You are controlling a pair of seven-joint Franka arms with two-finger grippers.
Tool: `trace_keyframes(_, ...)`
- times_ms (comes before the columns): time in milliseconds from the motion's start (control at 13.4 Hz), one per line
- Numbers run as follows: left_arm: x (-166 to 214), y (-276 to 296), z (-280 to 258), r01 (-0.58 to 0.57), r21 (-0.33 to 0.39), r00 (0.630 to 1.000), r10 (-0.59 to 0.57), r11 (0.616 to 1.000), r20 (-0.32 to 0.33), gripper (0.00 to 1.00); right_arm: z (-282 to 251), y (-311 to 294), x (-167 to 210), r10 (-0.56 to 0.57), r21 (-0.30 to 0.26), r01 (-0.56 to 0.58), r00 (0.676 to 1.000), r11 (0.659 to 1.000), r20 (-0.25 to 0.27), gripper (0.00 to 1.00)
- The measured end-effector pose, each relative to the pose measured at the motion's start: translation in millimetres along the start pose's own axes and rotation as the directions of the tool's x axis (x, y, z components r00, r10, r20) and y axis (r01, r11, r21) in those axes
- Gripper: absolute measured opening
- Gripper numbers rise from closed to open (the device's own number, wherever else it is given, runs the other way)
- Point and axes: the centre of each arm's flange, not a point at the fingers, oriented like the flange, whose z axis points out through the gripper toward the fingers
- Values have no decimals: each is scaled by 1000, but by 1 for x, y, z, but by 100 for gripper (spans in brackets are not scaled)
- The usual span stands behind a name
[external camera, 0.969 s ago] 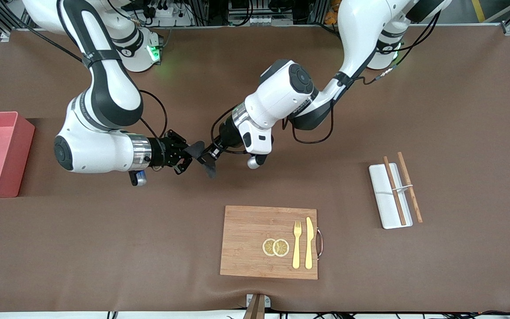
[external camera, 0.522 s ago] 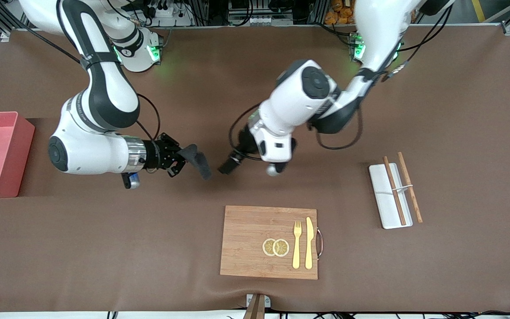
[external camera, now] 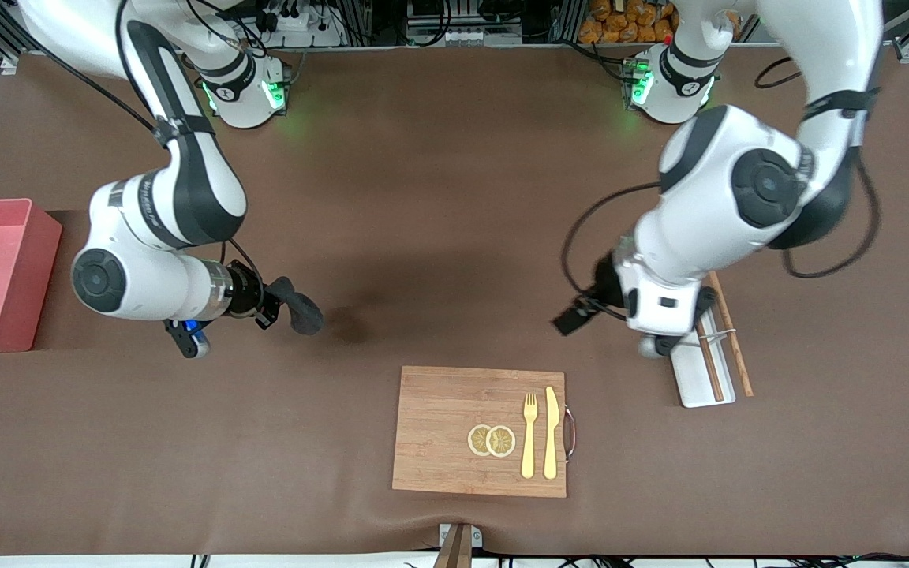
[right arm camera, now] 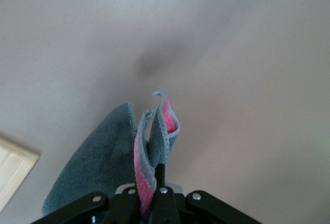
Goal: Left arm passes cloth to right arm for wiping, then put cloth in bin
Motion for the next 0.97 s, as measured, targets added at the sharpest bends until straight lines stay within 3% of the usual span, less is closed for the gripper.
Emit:
trace_keyframes(224,41,-44,-18,-131,88,991,133,987,-9,100,46,-2,10,-40,-4,40,999,999,-28,6)
trace_keyframes(373,59,-72,-43,-180,107,983,182,978,-5,100,85,3,20,-51,21,53,997,998,-61,6)
trace_keyframes(522,64,-96,-74,-216,125,976,219,968,-6,100,115,18,31,-103,10,104,991,995,-84,6)
trace_keyframes(671,59,-111,-99,-255,144,966,257,956,-1,100,116,44,72,-175,0,176,982,984,-76,6)
trace_keyframes(820,59,-126,-116,-298,156,954,301,942,5,100,106,87,136,-242,10,243,968,970,-70,6)
trace_keyframes(969,66,-144,-126,-348,166,936,352,923,6,100,98,135,193,-315,-27,313,945,949,-90,6)
